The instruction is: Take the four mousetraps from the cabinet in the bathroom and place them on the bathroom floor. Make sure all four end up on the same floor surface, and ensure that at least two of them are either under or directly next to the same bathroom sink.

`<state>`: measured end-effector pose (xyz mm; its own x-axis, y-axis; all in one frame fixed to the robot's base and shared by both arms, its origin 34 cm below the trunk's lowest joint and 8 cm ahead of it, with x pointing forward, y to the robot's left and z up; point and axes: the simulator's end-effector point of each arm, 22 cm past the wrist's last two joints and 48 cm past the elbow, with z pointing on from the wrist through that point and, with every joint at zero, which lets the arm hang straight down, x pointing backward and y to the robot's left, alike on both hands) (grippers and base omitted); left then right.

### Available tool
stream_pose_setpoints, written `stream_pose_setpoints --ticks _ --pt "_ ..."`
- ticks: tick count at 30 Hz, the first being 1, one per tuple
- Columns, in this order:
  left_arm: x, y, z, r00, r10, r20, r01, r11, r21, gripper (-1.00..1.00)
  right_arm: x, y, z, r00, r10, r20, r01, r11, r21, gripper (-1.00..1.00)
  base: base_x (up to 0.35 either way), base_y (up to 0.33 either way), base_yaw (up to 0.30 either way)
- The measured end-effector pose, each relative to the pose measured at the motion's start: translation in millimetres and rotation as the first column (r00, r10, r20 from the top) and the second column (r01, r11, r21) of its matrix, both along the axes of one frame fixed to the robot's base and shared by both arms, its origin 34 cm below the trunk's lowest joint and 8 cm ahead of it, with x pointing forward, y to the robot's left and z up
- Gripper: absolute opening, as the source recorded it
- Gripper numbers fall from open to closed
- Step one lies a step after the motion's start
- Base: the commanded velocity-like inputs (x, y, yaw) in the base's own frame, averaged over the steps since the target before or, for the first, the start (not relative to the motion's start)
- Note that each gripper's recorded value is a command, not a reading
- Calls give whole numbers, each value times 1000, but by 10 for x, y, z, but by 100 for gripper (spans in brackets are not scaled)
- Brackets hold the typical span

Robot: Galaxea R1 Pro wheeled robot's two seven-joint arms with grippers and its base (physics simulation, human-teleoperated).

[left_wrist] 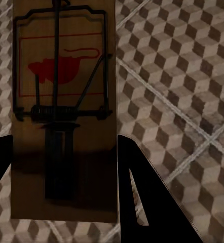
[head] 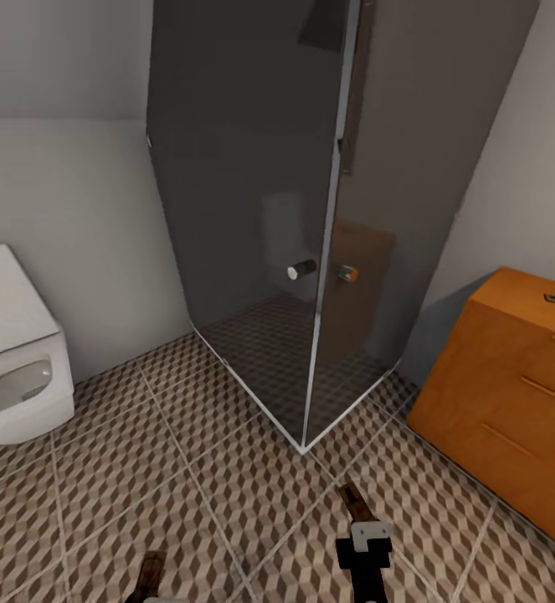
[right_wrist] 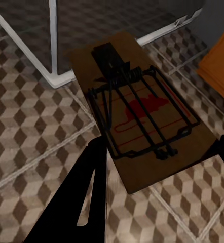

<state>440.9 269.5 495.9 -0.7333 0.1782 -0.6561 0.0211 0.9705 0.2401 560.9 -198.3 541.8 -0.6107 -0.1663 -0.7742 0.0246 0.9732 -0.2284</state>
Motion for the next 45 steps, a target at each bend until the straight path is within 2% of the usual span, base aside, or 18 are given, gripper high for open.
stream_pose_setpoints --ticks 45 --pt "0 0 0 1000 0 0 0 1000 0 -100 0 0 0 1000 0 0 0 1000 0 -100 0 0 256"
